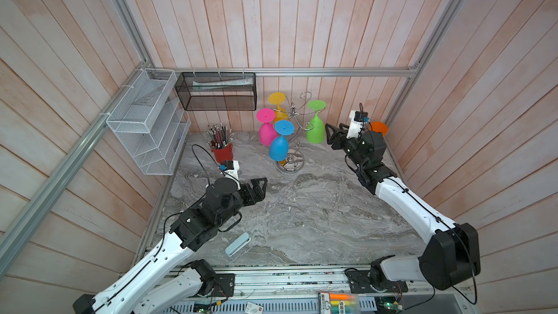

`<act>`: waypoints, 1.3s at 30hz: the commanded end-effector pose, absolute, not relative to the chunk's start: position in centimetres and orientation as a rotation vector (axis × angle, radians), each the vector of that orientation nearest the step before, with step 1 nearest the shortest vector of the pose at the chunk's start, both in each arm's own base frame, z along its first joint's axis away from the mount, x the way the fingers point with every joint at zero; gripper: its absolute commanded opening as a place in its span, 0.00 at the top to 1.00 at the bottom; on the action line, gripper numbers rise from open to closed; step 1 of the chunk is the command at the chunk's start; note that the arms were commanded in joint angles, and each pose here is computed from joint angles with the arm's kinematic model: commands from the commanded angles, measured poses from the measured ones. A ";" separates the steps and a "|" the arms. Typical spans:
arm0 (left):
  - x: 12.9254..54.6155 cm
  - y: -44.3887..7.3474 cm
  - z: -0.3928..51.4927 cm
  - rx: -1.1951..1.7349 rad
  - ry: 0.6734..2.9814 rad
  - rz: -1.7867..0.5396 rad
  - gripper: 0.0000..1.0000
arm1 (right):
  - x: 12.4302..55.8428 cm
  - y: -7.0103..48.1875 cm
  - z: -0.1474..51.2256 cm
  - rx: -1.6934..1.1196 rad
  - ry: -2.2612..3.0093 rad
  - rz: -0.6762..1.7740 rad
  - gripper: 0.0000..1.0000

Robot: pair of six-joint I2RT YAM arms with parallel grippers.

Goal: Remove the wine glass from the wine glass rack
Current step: 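Move the right gripper to the blue glass foot hanging on the rack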

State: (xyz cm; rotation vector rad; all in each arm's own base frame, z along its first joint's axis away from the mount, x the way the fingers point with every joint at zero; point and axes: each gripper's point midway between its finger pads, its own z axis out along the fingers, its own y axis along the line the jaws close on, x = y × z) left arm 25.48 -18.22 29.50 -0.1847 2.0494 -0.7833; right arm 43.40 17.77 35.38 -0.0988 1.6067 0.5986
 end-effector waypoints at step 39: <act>33.7 -22.4 36.0 -0.034 1.924 -0.628 0.27 | 41.5 16.8 35.7 0.256 1.489 1.363 0.57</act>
